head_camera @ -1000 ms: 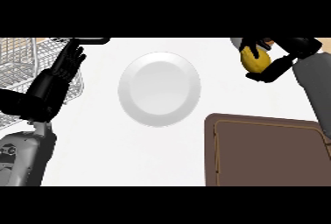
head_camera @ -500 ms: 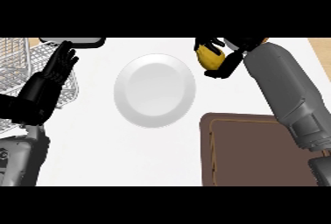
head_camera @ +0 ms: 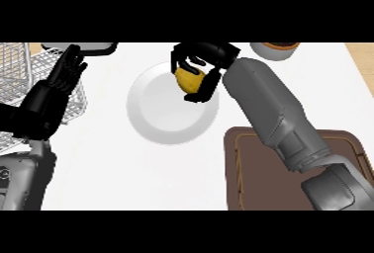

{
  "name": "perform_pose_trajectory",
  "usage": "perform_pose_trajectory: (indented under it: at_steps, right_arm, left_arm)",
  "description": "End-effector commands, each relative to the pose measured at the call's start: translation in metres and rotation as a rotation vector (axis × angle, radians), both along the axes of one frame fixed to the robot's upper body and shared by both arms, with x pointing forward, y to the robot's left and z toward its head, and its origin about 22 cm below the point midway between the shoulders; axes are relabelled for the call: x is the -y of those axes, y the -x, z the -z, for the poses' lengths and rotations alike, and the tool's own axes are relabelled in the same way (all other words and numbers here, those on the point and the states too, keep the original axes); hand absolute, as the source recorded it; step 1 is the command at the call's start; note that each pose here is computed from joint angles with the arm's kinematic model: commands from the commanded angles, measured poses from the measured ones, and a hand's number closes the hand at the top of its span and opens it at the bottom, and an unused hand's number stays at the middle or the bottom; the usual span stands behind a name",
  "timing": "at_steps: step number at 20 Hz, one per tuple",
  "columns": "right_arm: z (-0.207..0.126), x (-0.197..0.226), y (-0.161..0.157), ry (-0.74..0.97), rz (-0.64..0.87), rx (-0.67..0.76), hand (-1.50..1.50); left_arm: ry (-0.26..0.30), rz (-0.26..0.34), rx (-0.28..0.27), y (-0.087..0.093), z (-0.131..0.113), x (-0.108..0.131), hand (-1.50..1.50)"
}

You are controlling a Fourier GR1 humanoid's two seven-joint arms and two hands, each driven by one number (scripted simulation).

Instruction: Pick the lemon from the tray and place it in the plate

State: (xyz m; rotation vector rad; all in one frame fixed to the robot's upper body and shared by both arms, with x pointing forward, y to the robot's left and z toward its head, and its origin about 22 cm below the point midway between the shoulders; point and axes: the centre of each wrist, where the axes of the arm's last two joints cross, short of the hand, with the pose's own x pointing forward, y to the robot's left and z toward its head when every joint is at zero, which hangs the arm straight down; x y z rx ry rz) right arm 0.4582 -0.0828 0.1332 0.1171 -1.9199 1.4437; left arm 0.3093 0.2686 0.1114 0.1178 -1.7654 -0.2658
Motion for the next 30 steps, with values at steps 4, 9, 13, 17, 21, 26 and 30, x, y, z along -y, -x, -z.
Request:
perform_pose_trajectory:
  at_steps: [4, 9, 13, 17, 21, 26, 30]
  right_arm:
    - [0.018, -0.028, 0.01, 0.081, 0.044, 0.044, 1.5]
    - [0.04, -0.023, 0.016, 0.17, 0.024, 0.022, 1.5]
    - [0.068, -0.01, 0.022, 0.115, 0.15, -0.093, -1.5]
    - [0.067, -0.012, 0.023, 0.071, 0.102, -0.155, -1.5]
    - [0.063, -0.013, 0.023, -0.056, 0.094, -0.226, -1.5]
    - [0.052, -0.014, 0.019, -0.26, 0.12, -0.296, -1.5]
    - [0.042, -0.015, 0.015, -0.354, 0.101, -0.409, -1.5]
  left_arm:
    - [0.01, 0.045, -0.001, -0.009, -0.008, 0.014, 0.0]
    - [0.004, 0.073, 0.004, -0.008, 0.0, 0.033, 0.0]
    - [-0.008, 0.097, 0.018, -0.009, -0.008, 0.027, 0.0]
    - [-0.003, 0.117, 0.003, -0.013, 0.005, 0.033, 0.0]
    - [0.005, 0.127, 0.021, -0.017, -0.003, 0.043, 0.0]
    - [0.008, 0.089, 0.035, -0.016, 0.002, 0.03, 0.0]
    - [0.01, 0.071, 0.011, -0.026, -0.003, 0.025, 0.0]
